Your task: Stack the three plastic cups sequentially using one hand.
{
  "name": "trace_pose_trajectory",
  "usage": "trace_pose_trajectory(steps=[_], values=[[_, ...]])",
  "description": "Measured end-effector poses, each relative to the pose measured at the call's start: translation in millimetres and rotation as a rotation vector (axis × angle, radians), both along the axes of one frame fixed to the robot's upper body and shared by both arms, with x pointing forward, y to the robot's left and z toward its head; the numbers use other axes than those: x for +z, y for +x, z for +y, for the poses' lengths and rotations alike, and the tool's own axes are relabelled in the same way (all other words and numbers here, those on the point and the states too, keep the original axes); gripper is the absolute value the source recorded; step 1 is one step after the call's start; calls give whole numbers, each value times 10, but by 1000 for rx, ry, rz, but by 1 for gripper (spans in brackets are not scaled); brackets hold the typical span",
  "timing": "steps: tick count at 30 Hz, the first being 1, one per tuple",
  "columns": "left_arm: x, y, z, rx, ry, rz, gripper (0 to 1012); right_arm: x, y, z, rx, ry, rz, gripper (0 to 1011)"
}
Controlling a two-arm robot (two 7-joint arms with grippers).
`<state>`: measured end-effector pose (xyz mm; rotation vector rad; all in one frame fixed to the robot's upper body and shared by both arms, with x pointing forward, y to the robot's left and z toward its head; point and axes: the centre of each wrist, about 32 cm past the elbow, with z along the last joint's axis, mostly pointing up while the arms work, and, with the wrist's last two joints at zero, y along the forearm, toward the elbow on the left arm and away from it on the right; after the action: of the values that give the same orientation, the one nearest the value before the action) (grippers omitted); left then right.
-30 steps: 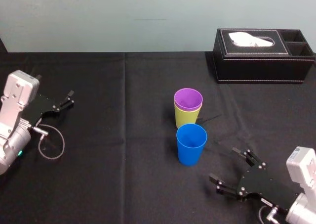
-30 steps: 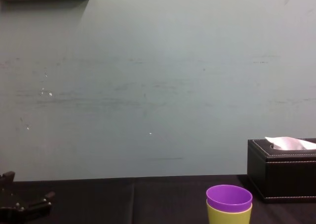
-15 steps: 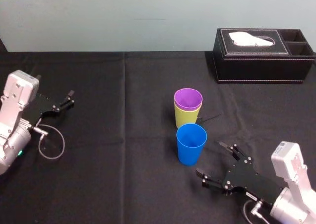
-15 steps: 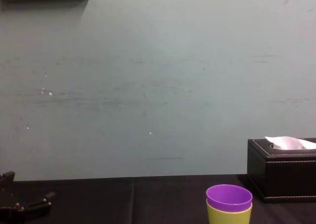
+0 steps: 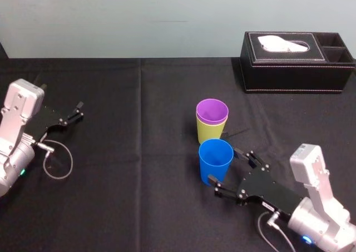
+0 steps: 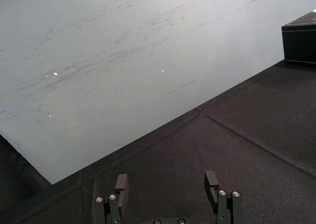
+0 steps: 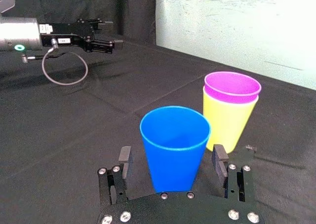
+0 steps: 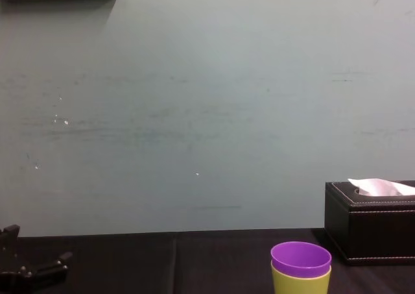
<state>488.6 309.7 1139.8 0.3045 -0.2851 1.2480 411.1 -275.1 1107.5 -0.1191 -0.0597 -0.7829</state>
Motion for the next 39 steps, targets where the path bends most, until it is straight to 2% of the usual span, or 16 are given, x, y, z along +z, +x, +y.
trace_pose_trajectory(steps=[11,22,39], values=[[0,0,0,0,0,0,1011,2,106,144,-24,7,2,1002],[0,0,0,0,0,0,1012,-18,177,213,-29,10,2,1002],[0,0,0,0,0,0,1011,21,284,286,-37,9,-5,1002]])
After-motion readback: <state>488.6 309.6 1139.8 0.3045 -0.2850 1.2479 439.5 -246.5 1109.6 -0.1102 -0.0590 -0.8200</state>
